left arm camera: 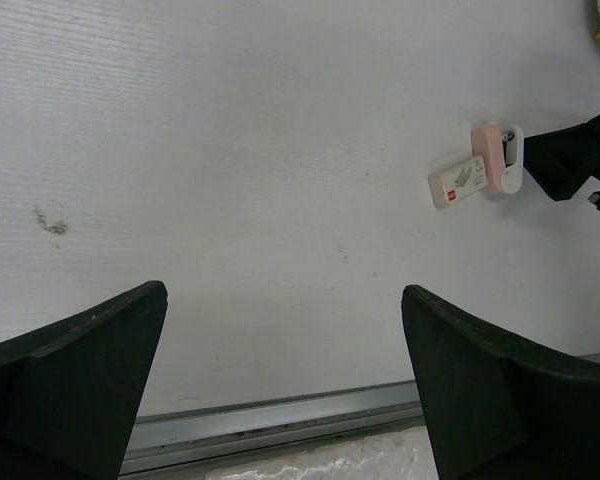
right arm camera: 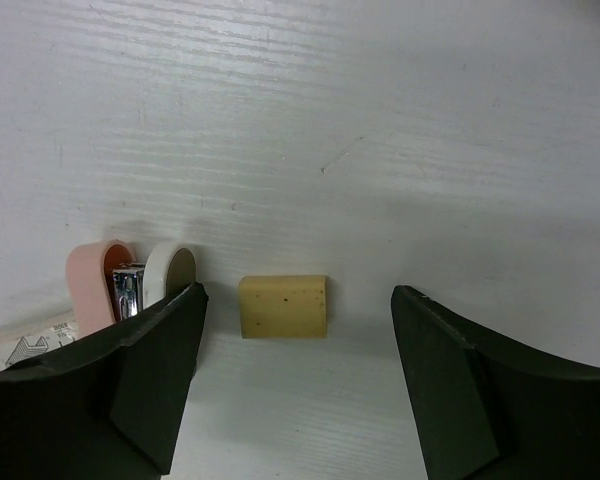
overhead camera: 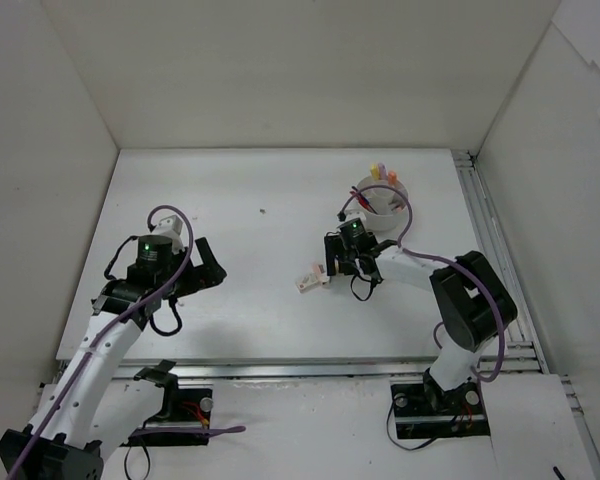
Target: Sort the stationery into containers
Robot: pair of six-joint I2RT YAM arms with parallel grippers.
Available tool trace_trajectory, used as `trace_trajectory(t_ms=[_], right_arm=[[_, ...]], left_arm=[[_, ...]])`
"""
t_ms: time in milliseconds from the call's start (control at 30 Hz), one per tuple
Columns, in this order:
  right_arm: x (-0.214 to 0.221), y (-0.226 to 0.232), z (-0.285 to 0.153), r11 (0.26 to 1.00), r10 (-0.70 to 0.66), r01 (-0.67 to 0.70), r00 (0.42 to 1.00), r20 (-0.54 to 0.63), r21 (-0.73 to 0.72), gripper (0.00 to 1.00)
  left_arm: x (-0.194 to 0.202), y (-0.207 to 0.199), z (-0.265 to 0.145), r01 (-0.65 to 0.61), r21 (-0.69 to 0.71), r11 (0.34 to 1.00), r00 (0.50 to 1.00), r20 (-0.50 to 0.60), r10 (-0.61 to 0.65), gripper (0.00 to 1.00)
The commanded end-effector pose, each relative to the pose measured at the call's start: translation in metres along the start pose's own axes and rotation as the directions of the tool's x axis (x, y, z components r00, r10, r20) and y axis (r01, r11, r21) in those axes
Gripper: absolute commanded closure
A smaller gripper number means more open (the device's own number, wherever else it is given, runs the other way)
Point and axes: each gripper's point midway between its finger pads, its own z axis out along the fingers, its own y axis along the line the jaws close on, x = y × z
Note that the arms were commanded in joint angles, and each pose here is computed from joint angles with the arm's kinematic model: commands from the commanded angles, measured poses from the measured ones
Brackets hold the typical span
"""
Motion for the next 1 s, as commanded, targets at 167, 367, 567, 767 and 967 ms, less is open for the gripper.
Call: trace_trajectory(t_ms=[167, 367, 567, 767, 967], right_arm=[[-0.018, 0.008, -0.008, 0.999, 0.001, 0.001, 1.0, 0.029, -0.054, 0.46], [-0.023, 0.004, -0.027, 0.999, -0.004, 0.006, 0.999, 0.045, -0.054, 0.76], [-0.084, -0.005, -0.088, 0.999, -0.009, 0.019, 0.969, 0.246, -0.037, 0.81], [-0.163, -0.026, -0.14, 1.0, 0.016, -0.022, 0.894, 0.448, 0.008, 0.8], [-0.237, -0.045, -0.141, 0.995, -0.001, -0.053, 0.849, 0.528, 0.086, 0.8]], left_arm=[[-0.023, -0.026, 0.01, -0.068, 0.072, 0.995, 0.997, 0.031, 0.066, 0.0], [-0.022, -0.029, 0.014, -0.088, 0.073, 0.993, 0.996, 0.022, 0.087, 0.0], [-0.026, -0.036, 0.016, -0.115, 0.096, 0.989, 0.993, 0.033, 0.112, 0.0], [-0.028, -0.041, 0.023, -0.133, 0.103, 0.986, 0.991, 0.019, 0.132, 0.0], [-0.037, -0.044, 0.024, -0.15, 0.091, 0.984, 0.989, 0.014, 0.149, 0.0]])
